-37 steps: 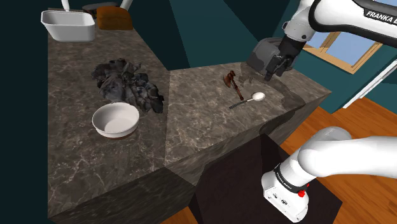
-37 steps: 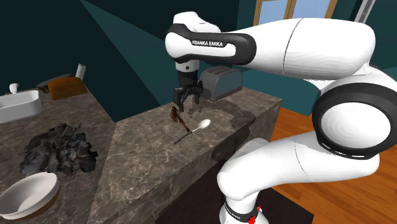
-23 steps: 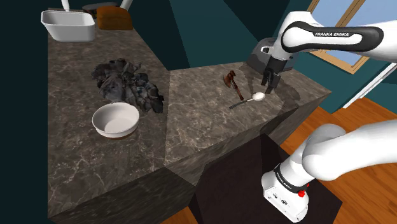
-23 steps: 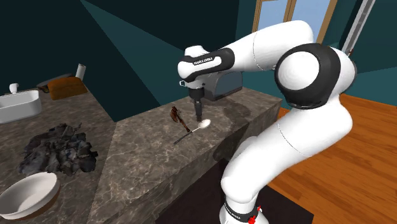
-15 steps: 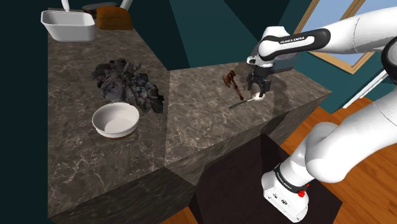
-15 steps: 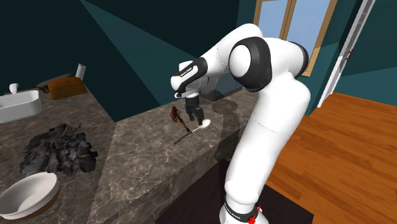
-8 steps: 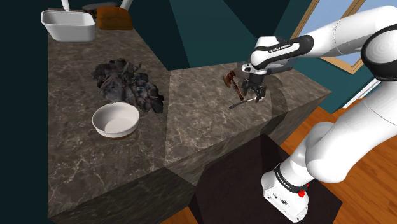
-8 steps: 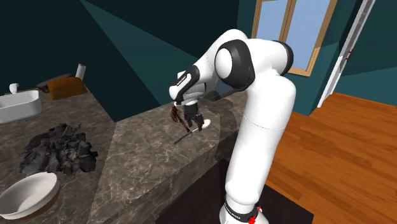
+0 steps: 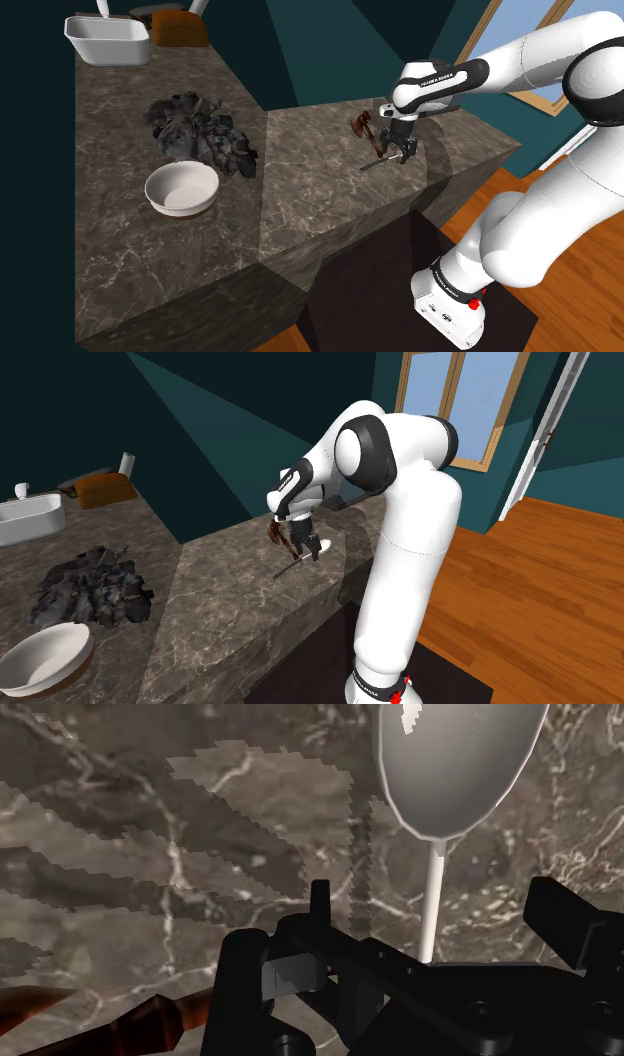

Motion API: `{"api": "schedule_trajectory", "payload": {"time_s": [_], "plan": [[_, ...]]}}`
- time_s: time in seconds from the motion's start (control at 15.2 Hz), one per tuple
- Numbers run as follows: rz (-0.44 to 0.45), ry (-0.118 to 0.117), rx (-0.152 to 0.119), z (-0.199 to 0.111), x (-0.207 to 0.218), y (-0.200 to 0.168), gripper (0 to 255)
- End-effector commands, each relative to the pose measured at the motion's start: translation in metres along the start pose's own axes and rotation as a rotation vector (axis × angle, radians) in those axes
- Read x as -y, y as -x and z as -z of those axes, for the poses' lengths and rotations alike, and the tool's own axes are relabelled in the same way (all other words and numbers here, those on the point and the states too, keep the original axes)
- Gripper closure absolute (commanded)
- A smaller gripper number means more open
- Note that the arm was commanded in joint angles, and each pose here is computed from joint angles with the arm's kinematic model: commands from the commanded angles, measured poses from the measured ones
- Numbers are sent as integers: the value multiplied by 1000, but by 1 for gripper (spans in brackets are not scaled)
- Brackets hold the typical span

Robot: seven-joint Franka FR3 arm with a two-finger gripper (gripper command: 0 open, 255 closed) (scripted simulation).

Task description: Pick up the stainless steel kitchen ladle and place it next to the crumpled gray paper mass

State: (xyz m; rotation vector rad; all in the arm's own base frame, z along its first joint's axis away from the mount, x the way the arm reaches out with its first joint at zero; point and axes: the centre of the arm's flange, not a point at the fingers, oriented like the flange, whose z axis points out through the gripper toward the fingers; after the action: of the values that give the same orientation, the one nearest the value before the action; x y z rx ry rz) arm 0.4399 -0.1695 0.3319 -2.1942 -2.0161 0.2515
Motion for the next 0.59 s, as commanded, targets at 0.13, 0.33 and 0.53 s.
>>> {"api": "schedule_trajectory", "payload": {"time_s": [0.13,0.33,0.53], "plan": [[0,0,0,0,0,0,255],[0,0,0,0,0,0,255],[0,0,0,0,0,0,255]]}}
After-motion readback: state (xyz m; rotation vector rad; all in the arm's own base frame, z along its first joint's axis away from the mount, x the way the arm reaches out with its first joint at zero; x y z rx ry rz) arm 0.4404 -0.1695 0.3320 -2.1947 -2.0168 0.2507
